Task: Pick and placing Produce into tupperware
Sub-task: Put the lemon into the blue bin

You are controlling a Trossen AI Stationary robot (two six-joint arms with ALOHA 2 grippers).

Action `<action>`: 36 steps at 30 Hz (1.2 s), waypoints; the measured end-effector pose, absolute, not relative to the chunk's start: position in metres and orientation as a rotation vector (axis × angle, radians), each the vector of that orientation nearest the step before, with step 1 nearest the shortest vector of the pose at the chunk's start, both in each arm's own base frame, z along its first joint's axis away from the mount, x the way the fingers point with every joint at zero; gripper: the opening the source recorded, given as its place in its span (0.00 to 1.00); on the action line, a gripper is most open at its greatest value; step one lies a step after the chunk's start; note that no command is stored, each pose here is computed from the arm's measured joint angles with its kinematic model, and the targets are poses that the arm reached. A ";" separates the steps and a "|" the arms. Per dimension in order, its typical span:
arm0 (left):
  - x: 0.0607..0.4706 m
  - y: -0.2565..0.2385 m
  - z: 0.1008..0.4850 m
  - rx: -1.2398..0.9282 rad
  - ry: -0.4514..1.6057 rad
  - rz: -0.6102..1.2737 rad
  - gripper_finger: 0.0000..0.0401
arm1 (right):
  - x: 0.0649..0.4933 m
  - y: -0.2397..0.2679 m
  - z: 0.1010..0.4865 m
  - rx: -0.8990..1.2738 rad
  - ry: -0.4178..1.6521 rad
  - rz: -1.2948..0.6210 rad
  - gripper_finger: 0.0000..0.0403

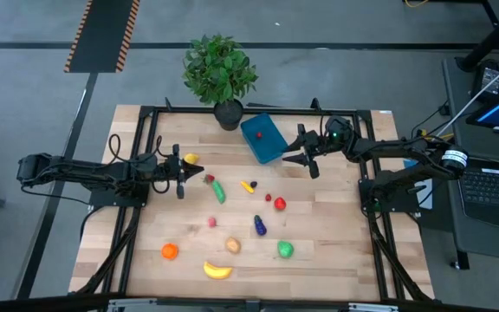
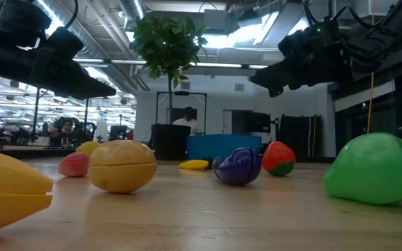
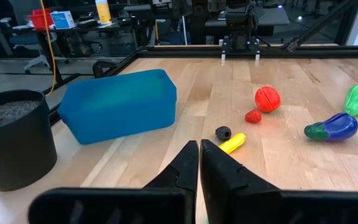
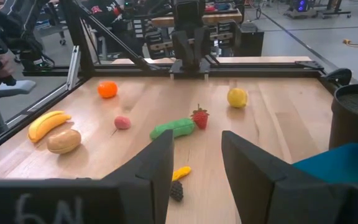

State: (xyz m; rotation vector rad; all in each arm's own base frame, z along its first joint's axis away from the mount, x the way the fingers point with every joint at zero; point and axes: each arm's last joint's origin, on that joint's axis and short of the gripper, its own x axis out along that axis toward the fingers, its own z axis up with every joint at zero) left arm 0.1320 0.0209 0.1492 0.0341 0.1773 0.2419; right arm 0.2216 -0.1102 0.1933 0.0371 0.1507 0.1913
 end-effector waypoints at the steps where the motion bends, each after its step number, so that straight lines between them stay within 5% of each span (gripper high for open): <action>1: 0.132 0.021 0.149 0.034 0.177 0.242 0.02 | 0.222 -0.110 0.193 0.037 0.151 0.192 0.34; 21: 0.132 0.021 0.150 0.013 0.168 0.241 0.20 | 0.221 -0.110 0.191 0.052 0.170 0.192 0.34; 36: 0.132 0.019 0.150 0.010 0.171 0.231 0.77 | 0.221 -0.110 0.191 0.100 0.174 0.188 0.34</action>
